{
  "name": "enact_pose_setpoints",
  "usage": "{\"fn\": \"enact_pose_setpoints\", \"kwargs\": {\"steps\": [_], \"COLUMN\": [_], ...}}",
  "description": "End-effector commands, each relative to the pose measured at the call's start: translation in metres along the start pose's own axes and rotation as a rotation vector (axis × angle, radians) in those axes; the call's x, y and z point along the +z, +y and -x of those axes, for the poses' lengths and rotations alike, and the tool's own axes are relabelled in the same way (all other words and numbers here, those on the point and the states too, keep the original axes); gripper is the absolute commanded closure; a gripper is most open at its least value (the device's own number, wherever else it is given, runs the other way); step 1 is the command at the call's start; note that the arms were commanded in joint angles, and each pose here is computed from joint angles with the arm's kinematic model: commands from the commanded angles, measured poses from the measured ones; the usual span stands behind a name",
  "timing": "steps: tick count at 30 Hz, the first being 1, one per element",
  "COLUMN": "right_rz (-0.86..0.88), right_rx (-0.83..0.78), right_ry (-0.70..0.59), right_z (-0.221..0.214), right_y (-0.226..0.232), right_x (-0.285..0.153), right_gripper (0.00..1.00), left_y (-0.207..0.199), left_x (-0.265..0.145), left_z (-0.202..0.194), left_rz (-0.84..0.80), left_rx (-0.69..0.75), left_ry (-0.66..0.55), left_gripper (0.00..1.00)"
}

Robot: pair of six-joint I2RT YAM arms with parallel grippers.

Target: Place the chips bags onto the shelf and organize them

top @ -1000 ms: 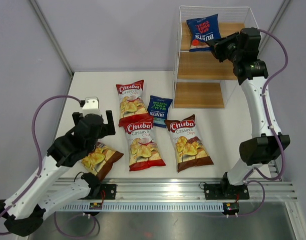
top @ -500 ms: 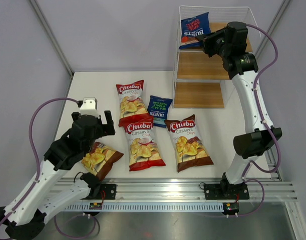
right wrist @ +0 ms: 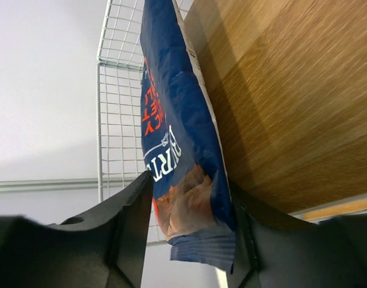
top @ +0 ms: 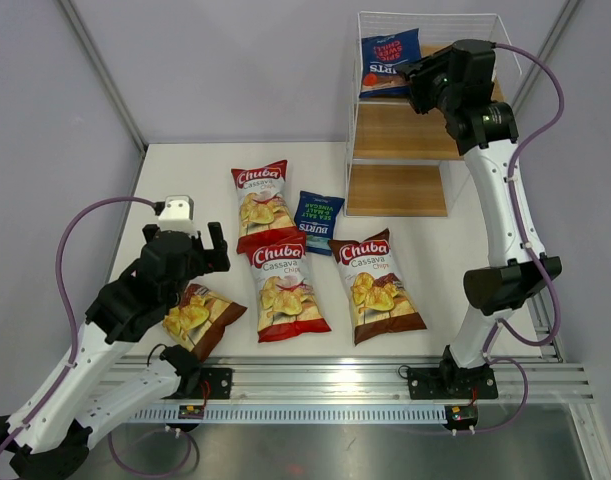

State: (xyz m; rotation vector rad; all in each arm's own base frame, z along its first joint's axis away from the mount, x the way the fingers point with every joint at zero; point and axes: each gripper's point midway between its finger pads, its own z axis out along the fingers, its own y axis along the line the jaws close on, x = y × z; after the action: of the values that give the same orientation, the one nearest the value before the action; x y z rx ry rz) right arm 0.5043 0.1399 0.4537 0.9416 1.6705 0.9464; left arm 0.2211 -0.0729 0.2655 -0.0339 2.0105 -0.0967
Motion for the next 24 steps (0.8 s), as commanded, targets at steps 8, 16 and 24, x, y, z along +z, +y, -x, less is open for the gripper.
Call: {"fn": "enact_pose_setpoints", "kwargs": {"steps": [8, 16, 24], "right_rz": [-0.113, -0.057, 0.116], "right_rx": [-0.221, -0.314, -0.549], "right_ry": [-0.106, -0.178, -0.092], "right_z": [0.024, 0.048, 0.034], "right_y": [-0.018, -0.001, 0.025], "right_x": [-0.02, -0.061, -0.136], "right_gripper": [0.32, 0.19, 0.01], "left_y": [-0.008, -0.022, -0.085], "left_x": [0.003, 0.003, 0.003], "left_z": [0.005, 0.003, 0.008], "left_rz": [-0.038, -0.101, -0.383], "left_rx": [-0.003, 0.002, -0.171], "left_ry": [-0.022, 0.007, 0.022], "left_gripper": [0.01, 0.01, 0.01]}}
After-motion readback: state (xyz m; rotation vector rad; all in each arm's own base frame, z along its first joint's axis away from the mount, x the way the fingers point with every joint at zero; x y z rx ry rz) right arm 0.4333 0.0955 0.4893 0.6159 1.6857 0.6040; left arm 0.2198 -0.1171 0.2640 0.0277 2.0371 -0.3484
